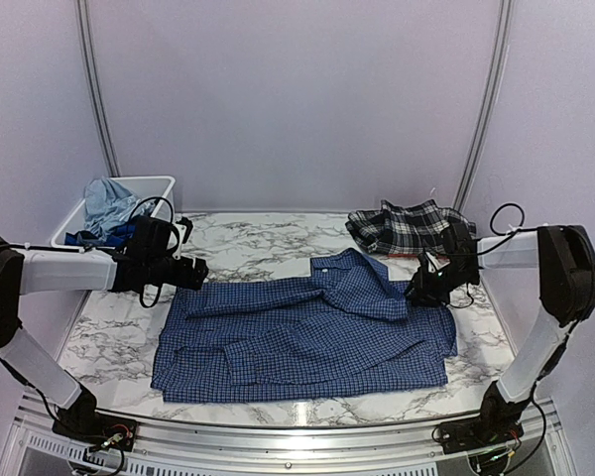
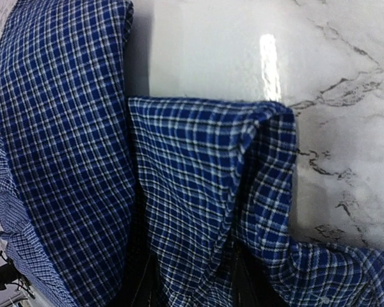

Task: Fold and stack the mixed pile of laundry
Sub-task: Fold the 1/3-folded shirt at the center of the board, then adjust the rectangle-folded shirt at the center of the board.

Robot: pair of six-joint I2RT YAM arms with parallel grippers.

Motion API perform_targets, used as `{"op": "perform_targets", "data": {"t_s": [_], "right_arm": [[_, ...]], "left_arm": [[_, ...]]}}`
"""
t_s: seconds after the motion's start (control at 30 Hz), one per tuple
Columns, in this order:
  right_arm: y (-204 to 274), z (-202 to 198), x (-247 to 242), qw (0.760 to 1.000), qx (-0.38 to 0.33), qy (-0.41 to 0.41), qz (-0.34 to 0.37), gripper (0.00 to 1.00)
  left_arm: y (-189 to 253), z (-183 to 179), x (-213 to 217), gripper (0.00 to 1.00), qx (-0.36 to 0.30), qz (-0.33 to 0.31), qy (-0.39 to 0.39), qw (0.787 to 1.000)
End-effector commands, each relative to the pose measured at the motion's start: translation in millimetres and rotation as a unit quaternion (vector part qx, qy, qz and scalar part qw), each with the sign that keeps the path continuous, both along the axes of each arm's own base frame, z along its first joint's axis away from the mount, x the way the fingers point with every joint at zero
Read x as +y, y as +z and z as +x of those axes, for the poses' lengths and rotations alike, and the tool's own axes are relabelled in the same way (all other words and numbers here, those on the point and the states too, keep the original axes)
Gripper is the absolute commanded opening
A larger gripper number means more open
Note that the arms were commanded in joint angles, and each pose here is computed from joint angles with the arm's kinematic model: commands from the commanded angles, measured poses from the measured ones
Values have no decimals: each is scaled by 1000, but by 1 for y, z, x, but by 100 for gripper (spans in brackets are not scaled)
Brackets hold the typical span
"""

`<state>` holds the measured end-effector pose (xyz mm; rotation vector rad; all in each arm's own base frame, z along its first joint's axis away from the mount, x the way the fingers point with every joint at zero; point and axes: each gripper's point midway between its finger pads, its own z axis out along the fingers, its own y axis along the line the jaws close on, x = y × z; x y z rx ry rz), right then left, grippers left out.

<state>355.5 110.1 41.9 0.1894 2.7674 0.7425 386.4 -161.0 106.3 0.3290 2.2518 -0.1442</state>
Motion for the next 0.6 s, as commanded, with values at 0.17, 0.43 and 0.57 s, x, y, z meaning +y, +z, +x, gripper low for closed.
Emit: {"op": "perform_targets", "data": {"t_s": [0.17,0.43,0.57], "right_arm": [[-3,-9,-3,999,-4,-24,-20,35],[7,12,15,999,-20,-11,23,15],[7,20,12,1000,-20,-9,12,8]], "left_arm": [[-6,2,3,99,5,20,-2,1000],[-15,1,4,99,14,26,-5,1000],[-18,1,5,99,15,30,-3,999]]}}
